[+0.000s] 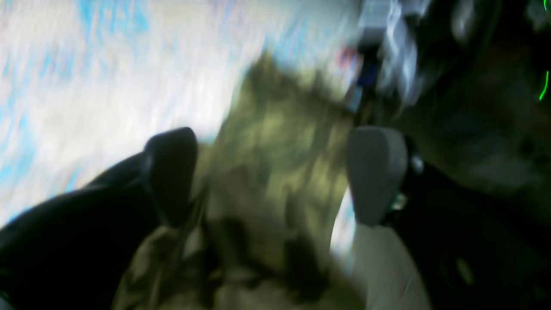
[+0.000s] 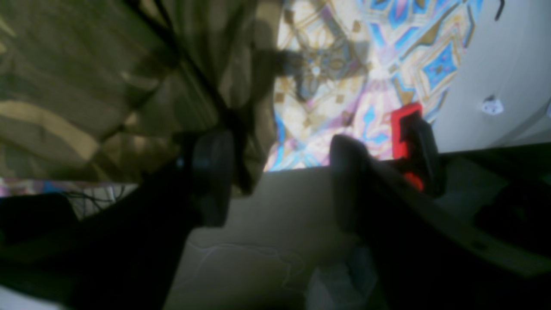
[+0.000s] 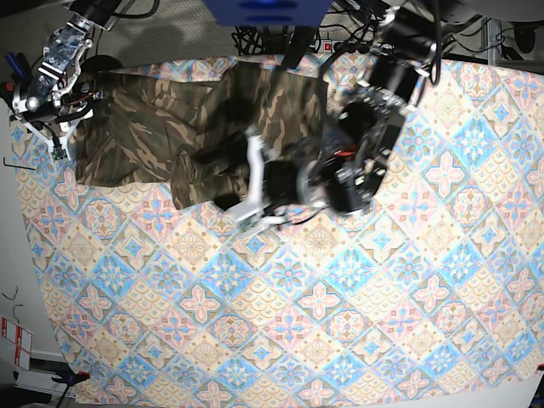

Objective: Fold the T-shirt properly

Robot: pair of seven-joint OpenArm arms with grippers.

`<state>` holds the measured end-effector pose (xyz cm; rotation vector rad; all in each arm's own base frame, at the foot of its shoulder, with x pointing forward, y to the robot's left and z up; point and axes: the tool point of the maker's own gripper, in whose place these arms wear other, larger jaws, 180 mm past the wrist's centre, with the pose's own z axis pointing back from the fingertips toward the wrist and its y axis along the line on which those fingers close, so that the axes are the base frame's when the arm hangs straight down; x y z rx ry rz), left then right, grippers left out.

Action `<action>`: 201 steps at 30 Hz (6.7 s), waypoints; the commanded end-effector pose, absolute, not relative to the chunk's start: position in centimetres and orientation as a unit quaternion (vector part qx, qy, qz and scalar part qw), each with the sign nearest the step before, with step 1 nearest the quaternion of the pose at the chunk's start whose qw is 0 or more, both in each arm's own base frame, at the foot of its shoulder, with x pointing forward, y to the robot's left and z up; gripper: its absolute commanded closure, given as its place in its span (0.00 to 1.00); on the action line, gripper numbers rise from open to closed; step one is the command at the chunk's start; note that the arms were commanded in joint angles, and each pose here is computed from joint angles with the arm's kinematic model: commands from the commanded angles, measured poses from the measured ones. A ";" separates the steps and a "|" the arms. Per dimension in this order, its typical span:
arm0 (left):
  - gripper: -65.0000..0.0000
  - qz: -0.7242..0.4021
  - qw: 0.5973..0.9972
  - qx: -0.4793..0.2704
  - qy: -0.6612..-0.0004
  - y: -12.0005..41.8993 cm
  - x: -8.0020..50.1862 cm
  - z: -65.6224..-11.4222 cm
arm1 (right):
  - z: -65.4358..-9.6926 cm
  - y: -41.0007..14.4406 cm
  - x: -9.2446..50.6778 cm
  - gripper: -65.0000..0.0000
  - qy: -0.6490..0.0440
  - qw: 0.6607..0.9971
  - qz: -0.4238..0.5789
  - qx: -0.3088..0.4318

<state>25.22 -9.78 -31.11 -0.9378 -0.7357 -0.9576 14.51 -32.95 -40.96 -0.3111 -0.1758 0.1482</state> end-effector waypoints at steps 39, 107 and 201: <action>0.60 -0.340 0.835 -0.358 -0.244 3.1 19.9 -39.7 | -41.1 -33.1 17.6 0.32 -0.187 0.979 -0.073 -0.027; 0.61 -0.340 0.849 -0.339 -0.222 3.3 20.1 -41.7 | -46.5 -24.9 18.0 0.97 -0.180 0.961 -0.022 0.209; 0.61 -0.174 0.835 -0.473 -0.218 -1.1 24.2 -44.2 | -40.8 -1.0 23.3 0.56 -0.146 0.761 0.631 0.032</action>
